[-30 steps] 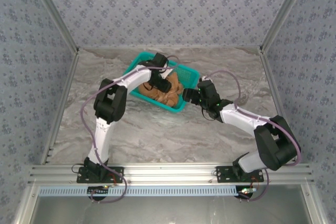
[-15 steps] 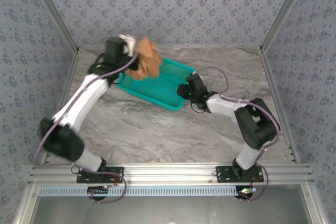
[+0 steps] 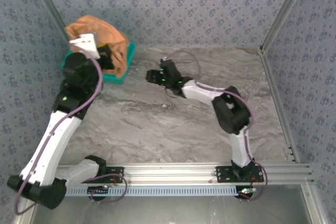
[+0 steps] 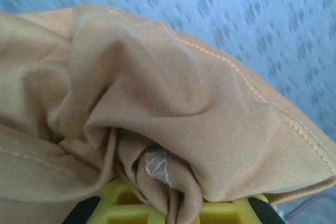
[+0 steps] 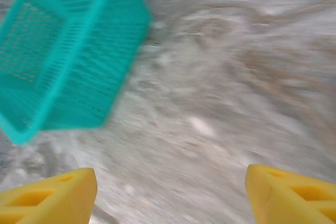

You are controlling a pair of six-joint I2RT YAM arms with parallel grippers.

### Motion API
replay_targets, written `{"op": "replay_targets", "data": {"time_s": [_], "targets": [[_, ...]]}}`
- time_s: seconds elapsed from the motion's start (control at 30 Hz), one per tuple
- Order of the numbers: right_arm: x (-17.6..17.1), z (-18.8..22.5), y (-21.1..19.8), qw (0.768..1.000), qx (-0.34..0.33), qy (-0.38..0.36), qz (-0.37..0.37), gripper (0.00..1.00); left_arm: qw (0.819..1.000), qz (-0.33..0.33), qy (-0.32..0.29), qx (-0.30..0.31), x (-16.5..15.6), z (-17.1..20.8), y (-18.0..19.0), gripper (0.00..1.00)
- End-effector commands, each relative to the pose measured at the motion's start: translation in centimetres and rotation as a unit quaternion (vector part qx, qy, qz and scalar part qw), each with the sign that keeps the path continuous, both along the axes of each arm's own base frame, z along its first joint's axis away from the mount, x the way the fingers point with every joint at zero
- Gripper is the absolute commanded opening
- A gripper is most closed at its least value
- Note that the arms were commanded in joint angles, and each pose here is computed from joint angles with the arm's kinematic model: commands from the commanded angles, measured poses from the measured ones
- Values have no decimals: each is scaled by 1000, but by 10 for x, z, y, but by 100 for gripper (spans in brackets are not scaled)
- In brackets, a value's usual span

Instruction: Fold the inside-out t-shirt

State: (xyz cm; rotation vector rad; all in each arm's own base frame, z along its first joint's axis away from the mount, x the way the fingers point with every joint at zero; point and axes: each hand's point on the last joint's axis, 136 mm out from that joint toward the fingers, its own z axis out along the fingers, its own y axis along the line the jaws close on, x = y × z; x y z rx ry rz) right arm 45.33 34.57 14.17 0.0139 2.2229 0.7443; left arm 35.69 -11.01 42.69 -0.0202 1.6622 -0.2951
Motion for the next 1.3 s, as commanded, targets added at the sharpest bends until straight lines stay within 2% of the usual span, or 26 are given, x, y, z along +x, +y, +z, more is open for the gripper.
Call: {"op": "replay_targets", "data": {"time_s": [0.0, 0.07, 0.17, 0.2, 0.3, 0.33, 0.4, 0.53, 0.67, 0.73, 0.8, 0.93, 1.03, 1.13, 1.27], "targets": [[-6, 30, -102, 997, -32, -33, -56, 78, 987, -141, 81, 7, 15, -67, -98, 0], [-29, 30, -160, 993, -69, -24, -91, 78, 972, -185, 141, 38, 21, -116, -142, 0], [-63, 35, -226, 983, -124, -18, -132, 79, 954, -204, 212, 59, 22, -178, -166, 0], [-74, 36, -240, 980, -138, -13, -143, 80, 950, -211, 223, 55, 21, -189, -172, 0], [-98, 49, -270, 974, -151, -27, -167, 81, 930, -263, 254, 36, 14, -208, -203, 10], [-103, 53, -274, 974, -146, -33, -169, 82, 923, -282, 260, 42, 11, -210, -216, 17], [-109, 52, -273, 977, -138, -31, -159, 82, 912, -291, 282, 62, 13, -221, -227, 39], [-117, 24, -235, 990, -108, 13, -93, 82, 910, -266, 309, 73, 21, -237, -209, 79], [-121, -12, -176, 994, -96, 43, 7, 82, 919, -262, 290, 61, 3, -228, -185, 96], [-117, -28, -159, 993, -94, 62, 33, 80, 921, -250, 292, 60, -5, -237, -168, 97], [-113, -43, -145, 992, -87, 81, 49, 79, 915, -244, 313, 70, -11, -256, -157, 97], [-112, -65, -127, 989, -58, 115, 68, 72, 894, -248, 356, 111, -20, -293, -157, 89], [-113, -72, -120, 989, -28, 126, 70, 67, 894, -205, 373, 138, -11, -316, -144, 85], [-115, -62, -116, 991, -45, 110, 67, 72, 895, -173, 386, 139, 3, -327, -129, 81], [-130, -48, -109, 990, -83, 80, 87, 76, 893, -185, 393, 116, 4, -335, -128, 76]]}}
